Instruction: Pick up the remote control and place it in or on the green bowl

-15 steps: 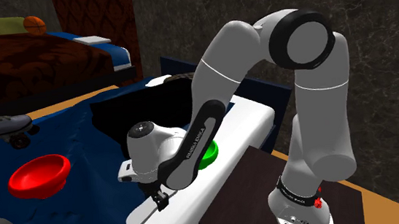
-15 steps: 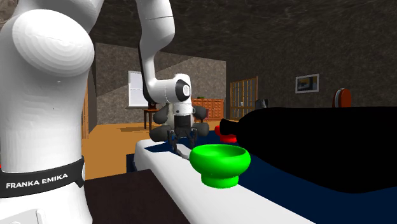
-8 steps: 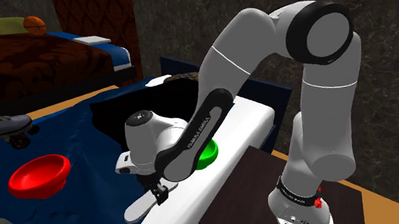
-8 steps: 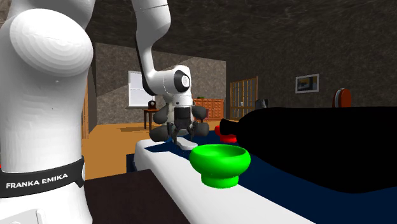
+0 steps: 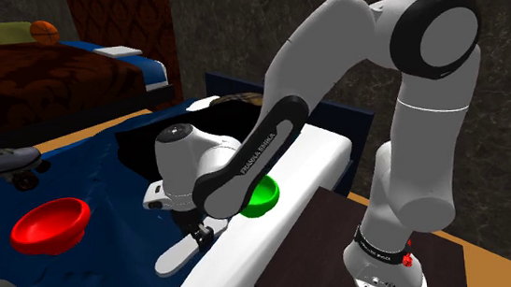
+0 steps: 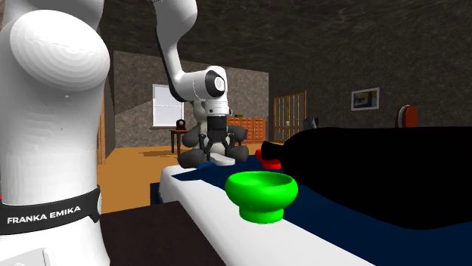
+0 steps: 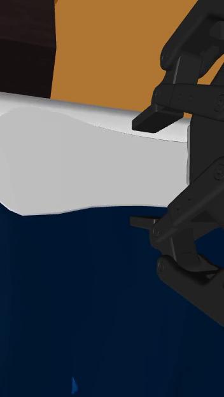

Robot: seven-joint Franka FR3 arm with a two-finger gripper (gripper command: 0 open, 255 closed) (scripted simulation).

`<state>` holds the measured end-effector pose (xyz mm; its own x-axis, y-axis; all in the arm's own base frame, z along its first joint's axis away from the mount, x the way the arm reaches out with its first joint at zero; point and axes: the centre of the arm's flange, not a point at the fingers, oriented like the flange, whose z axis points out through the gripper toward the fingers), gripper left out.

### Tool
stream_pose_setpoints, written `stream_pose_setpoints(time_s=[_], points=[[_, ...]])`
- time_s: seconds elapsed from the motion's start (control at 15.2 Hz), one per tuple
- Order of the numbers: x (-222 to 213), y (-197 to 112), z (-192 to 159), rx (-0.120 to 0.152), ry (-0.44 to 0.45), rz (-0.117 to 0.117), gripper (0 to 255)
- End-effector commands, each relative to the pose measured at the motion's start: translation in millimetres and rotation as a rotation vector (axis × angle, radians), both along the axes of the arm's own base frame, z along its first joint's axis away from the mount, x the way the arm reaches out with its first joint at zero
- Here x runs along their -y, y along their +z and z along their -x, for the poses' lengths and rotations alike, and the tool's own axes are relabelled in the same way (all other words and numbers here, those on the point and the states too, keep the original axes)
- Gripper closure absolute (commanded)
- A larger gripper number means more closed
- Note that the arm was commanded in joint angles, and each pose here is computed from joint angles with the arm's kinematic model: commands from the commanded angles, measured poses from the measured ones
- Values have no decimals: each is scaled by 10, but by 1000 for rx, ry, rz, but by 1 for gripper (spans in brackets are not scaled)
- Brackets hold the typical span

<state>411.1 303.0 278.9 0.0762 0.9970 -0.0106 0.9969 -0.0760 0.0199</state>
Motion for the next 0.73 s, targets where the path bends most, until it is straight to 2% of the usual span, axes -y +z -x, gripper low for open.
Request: stream_pose_setpoints(time_s=[0.0, 0.66], points=[[8, 106, -1, 0, 0, 0, 255], [8, 634, -1, 0, 0, 0, 255]])
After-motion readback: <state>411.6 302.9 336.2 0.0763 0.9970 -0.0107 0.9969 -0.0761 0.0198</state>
